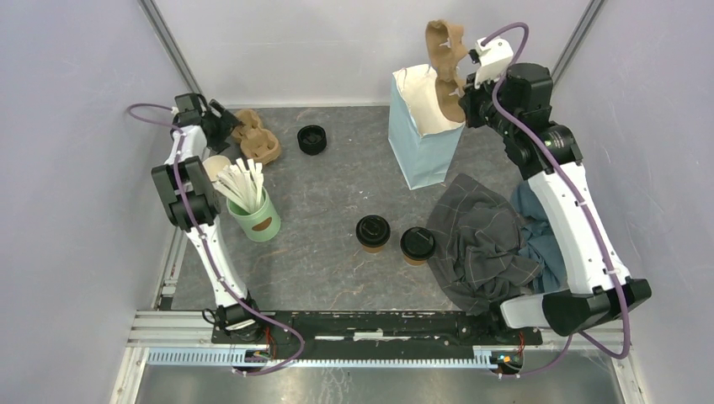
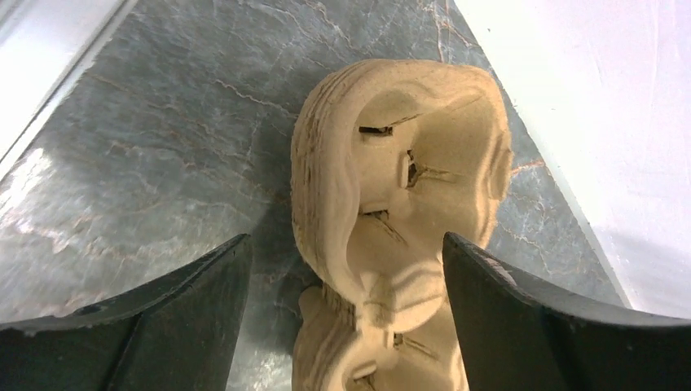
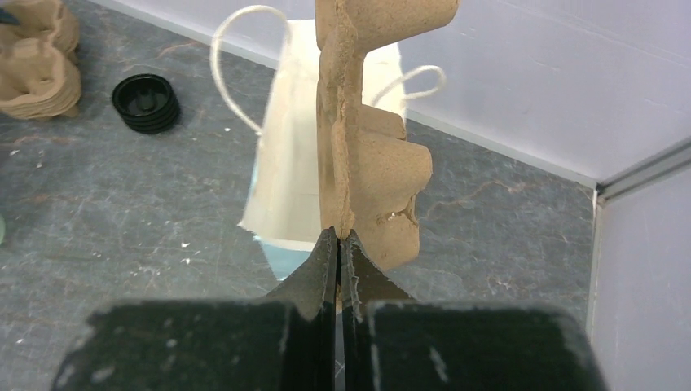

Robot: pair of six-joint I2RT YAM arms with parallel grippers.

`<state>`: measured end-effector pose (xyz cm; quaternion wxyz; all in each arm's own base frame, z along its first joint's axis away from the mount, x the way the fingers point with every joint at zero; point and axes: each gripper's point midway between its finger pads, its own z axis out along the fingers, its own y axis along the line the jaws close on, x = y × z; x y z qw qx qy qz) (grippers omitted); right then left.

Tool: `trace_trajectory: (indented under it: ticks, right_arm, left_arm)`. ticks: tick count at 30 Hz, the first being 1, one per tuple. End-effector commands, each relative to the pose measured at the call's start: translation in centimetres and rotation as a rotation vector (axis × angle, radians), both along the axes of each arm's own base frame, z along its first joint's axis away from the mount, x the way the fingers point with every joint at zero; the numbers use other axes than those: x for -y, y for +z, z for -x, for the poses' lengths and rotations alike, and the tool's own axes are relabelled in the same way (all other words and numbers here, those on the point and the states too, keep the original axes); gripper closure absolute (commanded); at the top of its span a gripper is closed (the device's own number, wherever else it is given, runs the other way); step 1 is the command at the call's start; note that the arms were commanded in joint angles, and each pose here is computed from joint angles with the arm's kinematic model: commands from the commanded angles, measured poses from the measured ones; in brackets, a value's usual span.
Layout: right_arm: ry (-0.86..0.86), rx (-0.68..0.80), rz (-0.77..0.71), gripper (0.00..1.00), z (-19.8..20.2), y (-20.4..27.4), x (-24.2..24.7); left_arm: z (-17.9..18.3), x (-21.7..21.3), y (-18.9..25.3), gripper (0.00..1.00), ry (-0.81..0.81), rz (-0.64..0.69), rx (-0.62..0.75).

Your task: Pack the takeout coffee

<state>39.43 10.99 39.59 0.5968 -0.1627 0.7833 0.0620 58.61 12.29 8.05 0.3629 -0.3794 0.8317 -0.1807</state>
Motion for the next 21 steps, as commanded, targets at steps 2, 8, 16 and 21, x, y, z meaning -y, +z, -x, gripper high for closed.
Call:
trace_trajectory:
  ticks: [2, 8, 16, 21]
  right_arm:
    - [0.025, 0.092, 0.025, 1.0, 2.3, 2.6, -1.3]
    - [0.112, 0.113, -0.007, 1.0, 4.4, 3.8, -4.3]
    - [0.396, 0.049, -0.172, 1.0, 6.5, 3.9, -9.9]
    - [0.61, -0.017, -0.221, 1.0, 9.1, 2.8, -12.8]
  left_arm:
    - [0.8, 0.0, 9.1, 0.08, 0.019, -0.084, 0.075]
    - [2.0, 4.1, 17.8, 0.1, -0.02, -0.04, 0.201]
    - [7.2, 18.6, 31.3, 0.13, -0.443, 0.141, 0.513]
    - [15.6, 28.8, 36.9, 0.14, -0.821, 0.146, 0.702]
